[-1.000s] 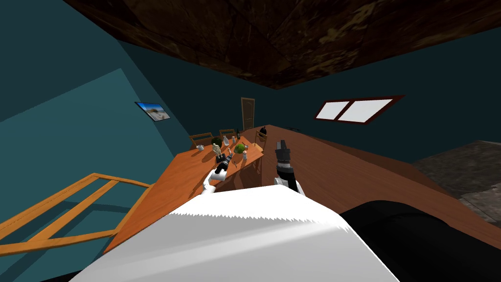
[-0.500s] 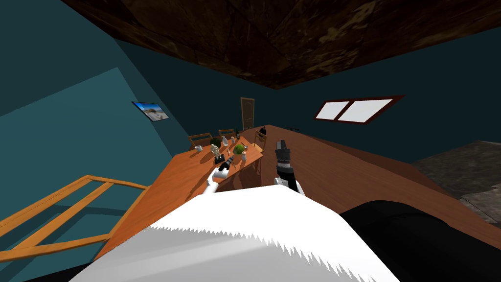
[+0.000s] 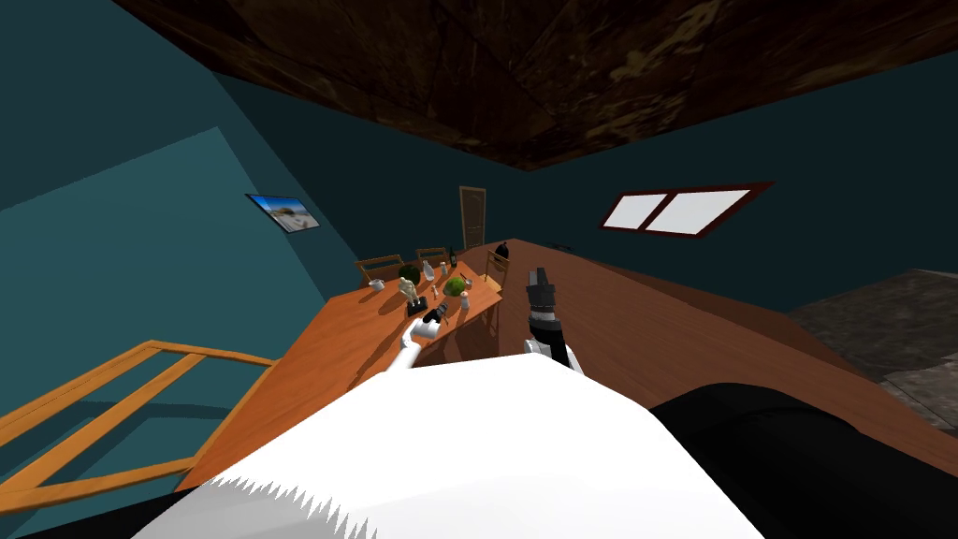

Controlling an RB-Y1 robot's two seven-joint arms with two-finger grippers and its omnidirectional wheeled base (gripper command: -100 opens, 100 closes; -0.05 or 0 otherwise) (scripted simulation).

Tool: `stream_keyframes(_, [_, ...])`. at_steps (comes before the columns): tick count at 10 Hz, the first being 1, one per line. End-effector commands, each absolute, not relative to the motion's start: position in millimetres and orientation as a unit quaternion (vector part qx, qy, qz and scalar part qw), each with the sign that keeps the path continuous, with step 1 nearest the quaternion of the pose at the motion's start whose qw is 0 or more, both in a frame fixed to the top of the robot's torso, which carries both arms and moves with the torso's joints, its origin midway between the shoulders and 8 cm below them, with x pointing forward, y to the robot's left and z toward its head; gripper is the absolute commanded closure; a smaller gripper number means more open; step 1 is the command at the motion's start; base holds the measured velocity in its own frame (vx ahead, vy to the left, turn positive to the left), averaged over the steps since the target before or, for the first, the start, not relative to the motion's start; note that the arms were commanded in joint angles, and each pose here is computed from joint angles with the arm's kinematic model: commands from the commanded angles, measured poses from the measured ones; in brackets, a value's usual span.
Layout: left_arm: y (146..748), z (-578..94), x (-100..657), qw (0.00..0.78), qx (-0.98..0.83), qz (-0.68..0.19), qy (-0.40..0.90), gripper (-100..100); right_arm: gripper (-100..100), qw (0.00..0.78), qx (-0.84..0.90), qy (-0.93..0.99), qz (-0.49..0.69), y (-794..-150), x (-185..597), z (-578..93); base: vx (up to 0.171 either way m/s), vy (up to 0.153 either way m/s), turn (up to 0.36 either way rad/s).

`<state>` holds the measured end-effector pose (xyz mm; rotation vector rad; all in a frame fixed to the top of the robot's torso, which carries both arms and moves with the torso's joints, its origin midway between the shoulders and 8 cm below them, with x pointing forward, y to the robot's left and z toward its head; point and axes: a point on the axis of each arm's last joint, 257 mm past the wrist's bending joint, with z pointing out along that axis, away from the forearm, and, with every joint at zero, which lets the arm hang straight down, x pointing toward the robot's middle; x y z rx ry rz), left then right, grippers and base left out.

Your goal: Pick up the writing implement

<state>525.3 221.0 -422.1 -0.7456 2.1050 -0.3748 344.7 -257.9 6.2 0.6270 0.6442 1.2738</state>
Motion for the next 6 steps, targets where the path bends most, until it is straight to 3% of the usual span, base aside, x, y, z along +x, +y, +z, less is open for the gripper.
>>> stream_keyframes(1, [222, -437, 522, 0.403, -0.293, -0.128, 0.858, -100, 0, 0.711, 0.283, 0.29, 0.574, -258, 345, 6, 0.038, -0.025, -0.005])
stream_keyframes(6, [231, -477, 505, 0.344, -0.28, -0.072, 0.893, -100, 0, 0.711, 0.283, 0.29, 0.574, -258, 345, 6, 0.037, -0.029, -0.005])
